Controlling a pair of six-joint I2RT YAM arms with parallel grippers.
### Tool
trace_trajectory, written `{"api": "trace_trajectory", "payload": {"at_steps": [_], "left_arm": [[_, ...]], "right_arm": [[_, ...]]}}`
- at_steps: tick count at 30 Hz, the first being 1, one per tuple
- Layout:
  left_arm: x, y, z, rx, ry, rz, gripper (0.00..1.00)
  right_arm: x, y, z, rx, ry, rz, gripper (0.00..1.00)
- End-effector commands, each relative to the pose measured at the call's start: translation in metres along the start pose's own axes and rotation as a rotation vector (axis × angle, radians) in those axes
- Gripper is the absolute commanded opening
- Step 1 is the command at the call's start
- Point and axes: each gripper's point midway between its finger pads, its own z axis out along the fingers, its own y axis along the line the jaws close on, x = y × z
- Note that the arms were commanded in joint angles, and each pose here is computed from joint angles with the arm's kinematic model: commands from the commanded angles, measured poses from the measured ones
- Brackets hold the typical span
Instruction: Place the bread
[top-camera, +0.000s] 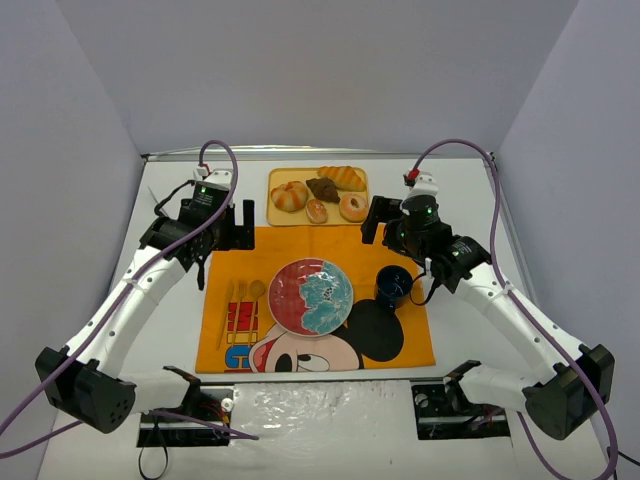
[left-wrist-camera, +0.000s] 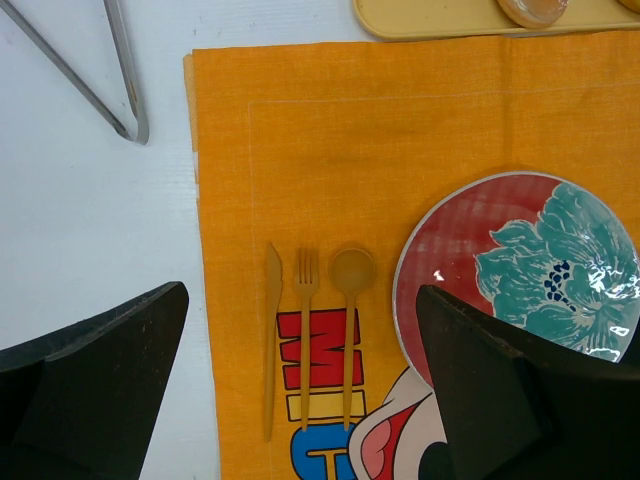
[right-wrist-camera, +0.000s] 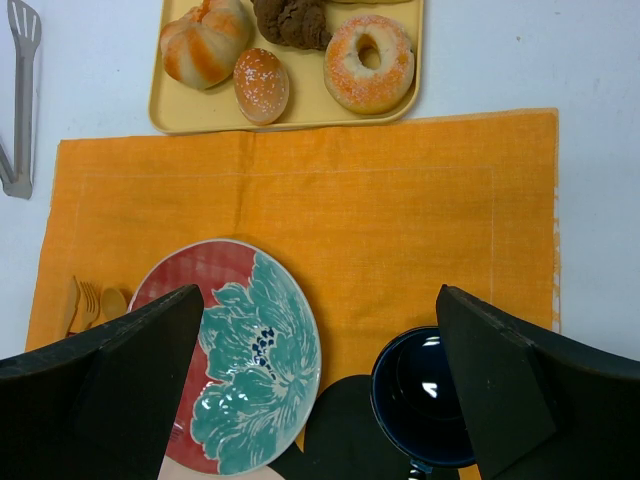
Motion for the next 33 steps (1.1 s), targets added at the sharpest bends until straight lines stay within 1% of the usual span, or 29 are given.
{"api": "trace_trajectory", "payload": {"at_steps": [1, 6, 9, 11, 13, 14, 18, 21, 24, 28, 30, 33], "left_arm": [[-0.021, 0.0, -0.009, -0.003, -0.072, -0.007, 0.97], [-0.026, 0.005, -0.01, -0.041, -0.084, -0.021, 0.97], [-0.032, 0.024, -0.004, -0.163, -0.087, -0.036, 0.97], [-0.039, 0.045, 0.005, -0.266, -0.078, -0.051, 0.97], [-0.048, 0.064, 0.026, -0.303, -0.041, -0.112, 0.97], [-0.056, 0.079, 0.041, -0.328, -0.018, -0.177, 0.97], [-0.085, 0.108, 0.073, -0.388, -0.042, -0.269, 0.97], [-0.087, 0.122, 0.104, -0.416, -0.004, -0.304, 0.97], [-0.098, 0.136, 0.131, -0.395, -0.016, -0.348, 0.97], [-0.094, 0.149, 0.159, -0.373, -0.009, -0.401, 0.97], [-0.089, 0.163, 0.17, -0.384, -0.004, -0.442, 0.97], [-0.09, 0.173, 0.178, -0.41, -0.018, -0.449, 0.97]], "right_arm": [[-0.032, 0.009, -0.012, -0.031, -0.099, 0.02, 1.0], [-0.033, 0.009, -0.015, -0.035, -0.1, 0.012, 1.0], [-0.033, 0.008, -0.015, -0.029, -0.102, 0.013, 1.0], [-0.032, 0.008, -0.015, -0.033, -0.098, 0.012, 1.0], [-0.031, 0.009, -0.016, -0.037, -0.096, 0.013, 1.0], [-0.032, 0.009, -0.017, -0.041, -0.099, 0.015, 1.0], [-0.027, 0.007, -0.019, -0.043, -0.095, 0.022, 1.0], [-0.024, 0.006, -0.019, -0.041, -0.089, 0.02, 1.0], [-0.021, 0.002, -0.017, -0.029, -0.083, 0.009, 1.0], [-0.012, -0.002, -0.009, -0.013, -0.058, -0.001, 1.0], [-0.011, -0.001, -0.006, -0.013, -0.051, -0.006, 1.0], [-0.006, -0.003, 0.001, -0.006, -0.037, -0.024, 1.0]]}}
